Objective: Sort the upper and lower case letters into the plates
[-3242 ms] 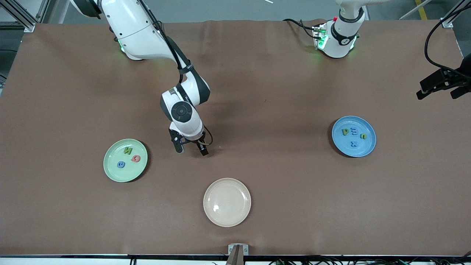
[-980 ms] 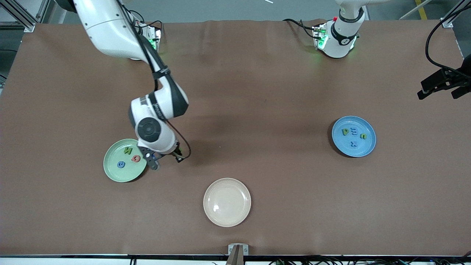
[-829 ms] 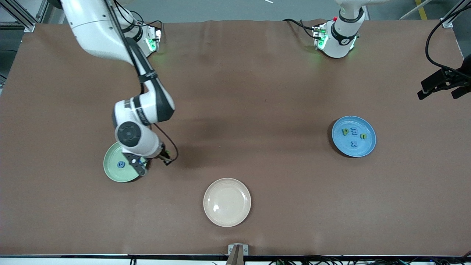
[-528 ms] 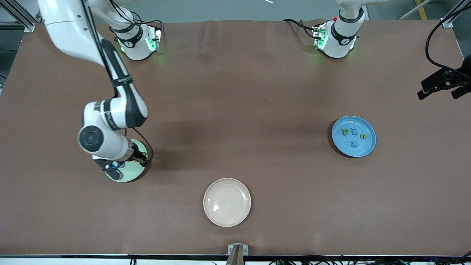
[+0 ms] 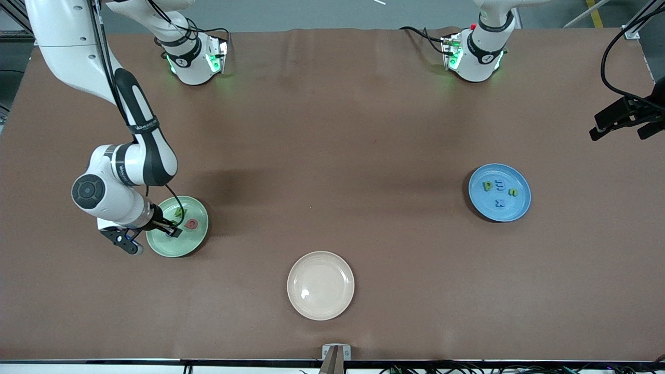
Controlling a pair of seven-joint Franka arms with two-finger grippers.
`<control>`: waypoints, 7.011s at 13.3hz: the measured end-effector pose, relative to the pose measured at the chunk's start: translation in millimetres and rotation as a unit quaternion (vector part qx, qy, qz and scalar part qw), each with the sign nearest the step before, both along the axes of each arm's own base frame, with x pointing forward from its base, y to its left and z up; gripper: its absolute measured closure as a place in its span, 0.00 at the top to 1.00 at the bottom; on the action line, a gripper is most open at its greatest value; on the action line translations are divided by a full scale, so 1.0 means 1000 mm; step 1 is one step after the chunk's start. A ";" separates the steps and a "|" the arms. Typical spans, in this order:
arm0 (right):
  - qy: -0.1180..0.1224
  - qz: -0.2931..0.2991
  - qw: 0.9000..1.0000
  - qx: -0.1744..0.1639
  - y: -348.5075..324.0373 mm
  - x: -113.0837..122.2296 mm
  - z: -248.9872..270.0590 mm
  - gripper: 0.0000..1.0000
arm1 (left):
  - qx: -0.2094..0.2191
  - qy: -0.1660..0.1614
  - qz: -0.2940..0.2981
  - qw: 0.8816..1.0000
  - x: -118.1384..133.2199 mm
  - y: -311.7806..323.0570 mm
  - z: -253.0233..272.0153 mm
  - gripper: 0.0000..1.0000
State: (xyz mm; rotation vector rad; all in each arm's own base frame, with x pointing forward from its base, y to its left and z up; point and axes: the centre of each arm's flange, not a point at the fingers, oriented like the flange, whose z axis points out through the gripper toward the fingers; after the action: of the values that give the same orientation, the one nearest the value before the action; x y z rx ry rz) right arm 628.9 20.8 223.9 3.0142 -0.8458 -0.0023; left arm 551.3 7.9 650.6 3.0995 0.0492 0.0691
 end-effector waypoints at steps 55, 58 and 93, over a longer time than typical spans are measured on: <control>0.115 0.236 0.965 -0.001 -0.051 0.040 0.266 1.00 | 0.000 -0.001 0.001 1.000 0.000 0.001 0.001 1.00; 0.097 0.234 0.967 -0.005 -0.053 0.036 0.290 1.00 | 0.000 -0.001 0.001 1.000 0.000 0.001 0.001 1.00; 0.053 0.240 0.969 0.008 -0.053 -0.072 0.367 1.00 | 0.001 -0.001 -0.003 1.000 0.000 -0.002 0.001 1.00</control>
State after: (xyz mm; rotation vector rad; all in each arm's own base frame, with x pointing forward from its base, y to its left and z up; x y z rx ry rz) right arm 556.9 -32.5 591.1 3.1111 -0.0954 -0.1650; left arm 551.3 6.2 651.5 3.1018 0.0412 0.0719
